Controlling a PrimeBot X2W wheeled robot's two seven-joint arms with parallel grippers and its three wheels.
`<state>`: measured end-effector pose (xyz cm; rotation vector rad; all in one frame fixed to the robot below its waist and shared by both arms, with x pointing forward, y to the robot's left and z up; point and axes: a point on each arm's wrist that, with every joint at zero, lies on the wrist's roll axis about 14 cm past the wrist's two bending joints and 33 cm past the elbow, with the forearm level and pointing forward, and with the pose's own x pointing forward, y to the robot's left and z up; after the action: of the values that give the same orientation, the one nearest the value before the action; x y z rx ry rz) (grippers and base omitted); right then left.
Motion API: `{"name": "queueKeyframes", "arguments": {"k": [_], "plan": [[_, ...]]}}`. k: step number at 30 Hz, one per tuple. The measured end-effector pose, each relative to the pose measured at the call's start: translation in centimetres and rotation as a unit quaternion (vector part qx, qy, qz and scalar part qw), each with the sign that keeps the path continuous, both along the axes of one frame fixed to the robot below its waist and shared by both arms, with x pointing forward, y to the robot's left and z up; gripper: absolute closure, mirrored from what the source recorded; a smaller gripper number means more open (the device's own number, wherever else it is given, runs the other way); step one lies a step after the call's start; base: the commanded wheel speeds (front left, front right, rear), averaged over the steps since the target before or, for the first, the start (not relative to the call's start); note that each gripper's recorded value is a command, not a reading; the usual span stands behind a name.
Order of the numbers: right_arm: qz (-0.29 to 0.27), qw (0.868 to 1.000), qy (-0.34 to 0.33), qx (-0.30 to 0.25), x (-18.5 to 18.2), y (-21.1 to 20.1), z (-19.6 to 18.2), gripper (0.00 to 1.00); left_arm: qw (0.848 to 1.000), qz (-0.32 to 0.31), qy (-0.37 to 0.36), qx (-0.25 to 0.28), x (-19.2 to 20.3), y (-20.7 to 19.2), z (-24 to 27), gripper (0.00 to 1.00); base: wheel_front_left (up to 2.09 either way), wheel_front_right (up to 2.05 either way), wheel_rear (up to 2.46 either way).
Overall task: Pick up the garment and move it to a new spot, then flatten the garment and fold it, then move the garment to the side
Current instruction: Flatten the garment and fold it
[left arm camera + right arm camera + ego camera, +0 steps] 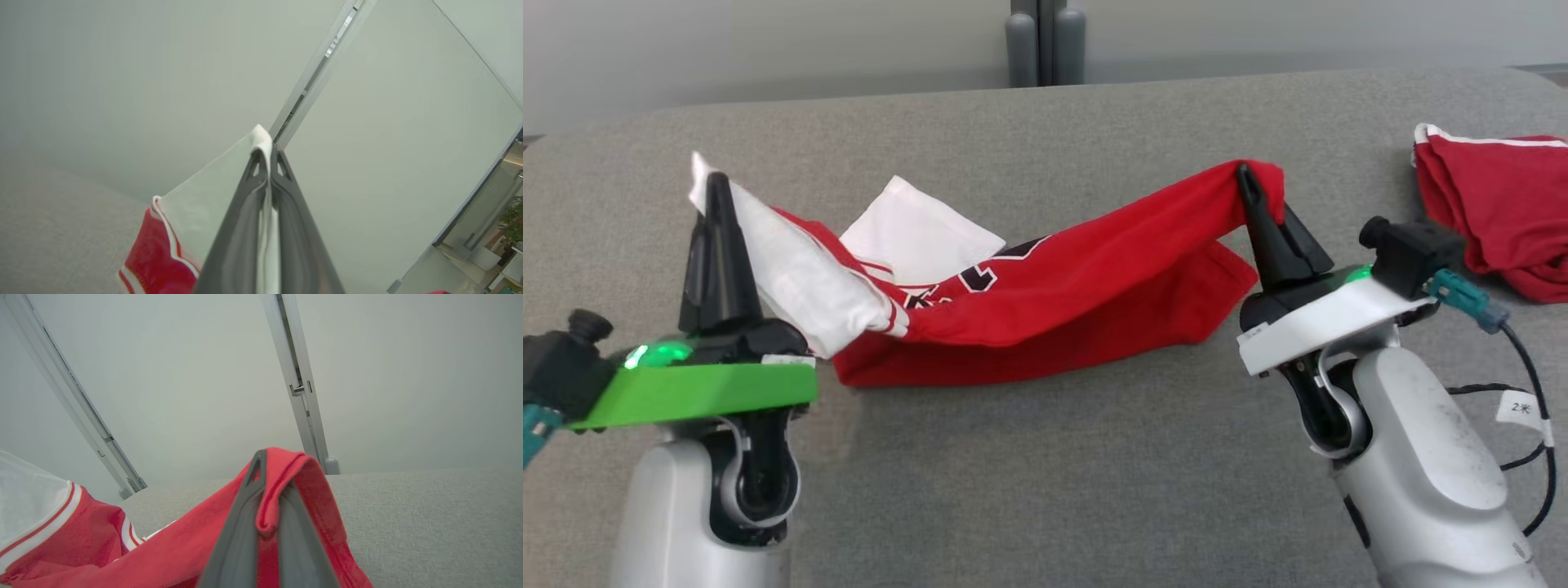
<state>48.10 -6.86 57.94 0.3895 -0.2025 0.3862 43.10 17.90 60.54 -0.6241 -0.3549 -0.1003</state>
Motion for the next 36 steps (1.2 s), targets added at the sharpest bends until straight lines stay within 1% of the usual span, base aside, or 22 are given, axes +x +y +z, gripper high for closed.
{"name": "queueKeyframes", "arguments": {"k": [5,10,14,16,19,21,24,27,28,30,32,36], "plan": [[-0.001,0.998,-0.069,-0.006,-2.1,-1.5,6.0,1.00,0.994,-0.026,-0.104,-0.021,-1.7,-0.5,8.2,1.00,0.00,0.00,0.00],[-0.011,0.990,-0.141,-0.012,-5.1,-3.4,12.2,1.00,0.978,-0.053,-0.201,-0.025,-4.5,-1.2,15.9,1.00,0.00,0.00,0.00],[-0.025,0.981,-0.189,-0.020,-7.9,-5.0,16.4,1.00,0.959,-0.077,-0.272,0.000,-7.0,-2.3,21.4,1.00,0.00,0.00,0.00],[-0.039,0.977,-0.206,-0.033,-9.0,-5.9,17.9,1.00,0.952,-0.083,-0.294,0.029,-7.7,-2.9,23.3,1.00,0.00,0.00,0.00],[-0.055,0.974,-0.214,-0.044,-9.8,-6.9,18.9,1.00,0.947,-0.084,-0.304,0.065,-7.6,-3.6,24.8,1.00,0.00,0.00,0.00],[-0.065,0.974,-0.212,-0.051,-9.6,-7.6,19.0,1.00,0.947,-0.088,-0.298,0.078,-6.7,-4.1,24.9,1.00,0.00,0.00,0.00],[-0.070,0.976,-0.196,-0.056,-8.2,-7.8,18.6,1.00,0.952,-0.093,-0.275,0.094,-4.3,-4.7,24.4,1.00,0.00,0.00,0.00],[-0.067,0.981,-0.172,-0.066,-5.7,-7.6,17.6,1.00,0.956,-0.092,-0.254,0.113,-1.2,-5.2,23.8,1.00,0.00,0.00,0.00],[-0.065,0.982,-0.164,-0.070,-4.5,-7.4,17.3,1.00,0.958,-0.091,-0.247,0.116,0.0,-5.3,23.6,1.00,0.00,0.00,0.00],[-0.067,0.981,-0.156,-0.096,-2.2,-7.1,16.9,1.00,0.959,-0.088,-0.234,0.130,2.4,-5.6,23.3,1.00,0.00,0.00,0.00],[-0.067,0.982,-0.145,-0.101,0.7,-6.8,16.7,1.00,0.963,-0.083,-0.211,0.148,5.6,-5.9,22.5,1.00,0.00,0.00,0.00],[-0.080,0.981,-0.125,-0.127,6.6,-6.5,15.9,1.00,0.961,-0.055,-0.187,0.195,11.2,-6.1,21.0,1.00,0.00,0.00,0.00]]}}
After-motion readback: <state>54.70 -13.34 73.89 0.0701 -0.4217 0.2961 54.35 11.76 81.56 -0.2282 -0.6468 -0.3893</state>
